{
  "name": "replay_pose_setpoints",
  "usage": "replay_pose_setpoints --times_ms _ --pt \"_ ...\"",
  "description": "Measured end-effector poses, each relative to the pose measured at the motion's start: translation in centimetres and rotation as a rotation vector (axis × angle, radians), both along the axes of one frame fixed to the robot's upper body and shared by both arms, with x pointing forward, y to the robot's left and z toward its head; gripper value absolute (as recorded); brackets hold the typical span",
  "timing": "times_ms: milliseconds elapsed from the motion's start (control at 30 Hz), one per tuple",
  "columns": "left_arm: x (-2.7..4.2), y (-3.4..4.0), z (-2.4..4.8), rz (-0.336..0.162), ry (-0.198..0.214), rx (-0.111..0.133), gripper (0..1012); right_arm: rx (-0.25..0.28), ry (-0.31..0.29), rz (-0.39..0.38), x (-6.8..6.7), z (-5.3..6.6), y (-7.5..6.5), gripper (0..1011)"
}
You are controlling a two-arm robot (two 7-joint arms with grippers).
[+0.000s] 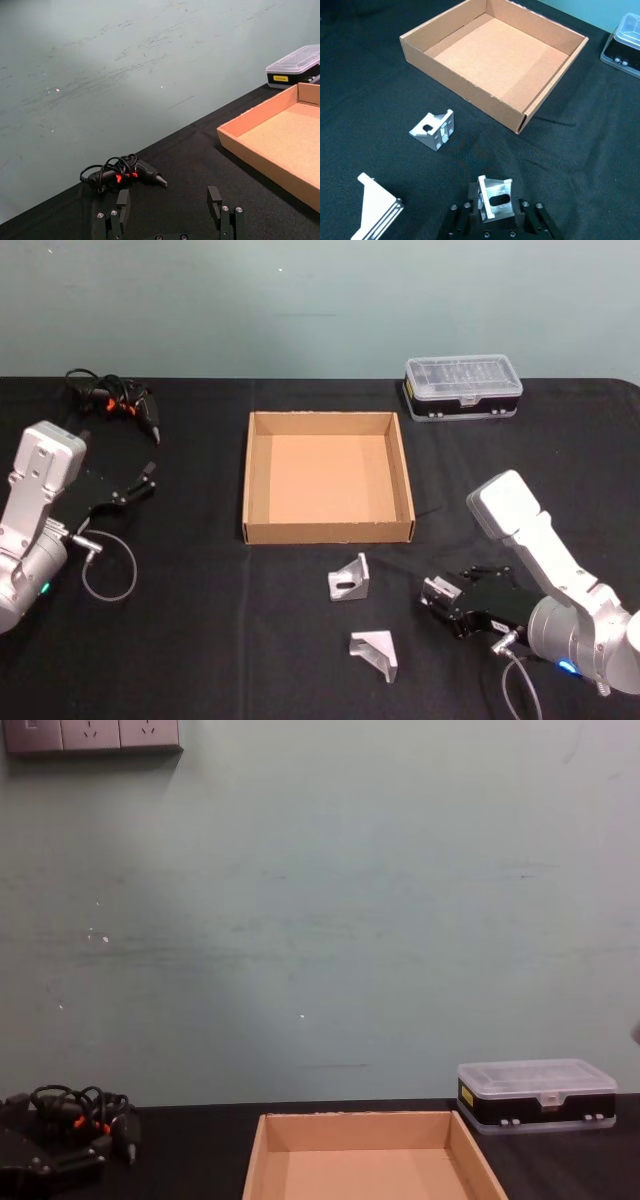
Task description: Use one hand to pick up the angle iron from the table and place it into the box.
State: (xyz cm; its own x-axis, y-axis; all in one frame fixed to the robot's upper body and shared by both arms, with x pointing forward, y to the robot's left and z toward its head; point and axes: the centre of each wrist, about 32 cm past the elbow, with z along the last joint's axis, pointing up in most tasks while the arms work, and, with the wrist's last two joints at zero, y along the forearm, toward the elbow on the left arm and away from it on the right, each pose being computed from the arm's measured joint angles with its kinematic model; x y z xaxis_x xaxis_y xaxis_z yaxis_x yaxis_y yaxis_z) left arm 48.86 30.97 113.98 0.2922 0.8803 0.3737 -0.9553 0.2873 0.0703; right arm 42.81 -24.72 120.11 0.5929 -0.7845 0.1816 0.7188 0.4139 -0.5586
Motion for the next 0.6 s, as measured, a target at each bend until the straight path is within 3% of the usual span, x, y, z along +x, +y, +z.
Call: replay_pose_setpoints --times_ms 367,600 --pt "0.00 0.00 0.00 0.000 0.000 0.000 1011 0.000 0.001 0.000 0.01 0.01 -0.01 91" --pt "0.00 0.00 0.00 0.000 0.000 0.000 1011 0.000 0.001 0.000 0.02 0.01 -0.01 58"
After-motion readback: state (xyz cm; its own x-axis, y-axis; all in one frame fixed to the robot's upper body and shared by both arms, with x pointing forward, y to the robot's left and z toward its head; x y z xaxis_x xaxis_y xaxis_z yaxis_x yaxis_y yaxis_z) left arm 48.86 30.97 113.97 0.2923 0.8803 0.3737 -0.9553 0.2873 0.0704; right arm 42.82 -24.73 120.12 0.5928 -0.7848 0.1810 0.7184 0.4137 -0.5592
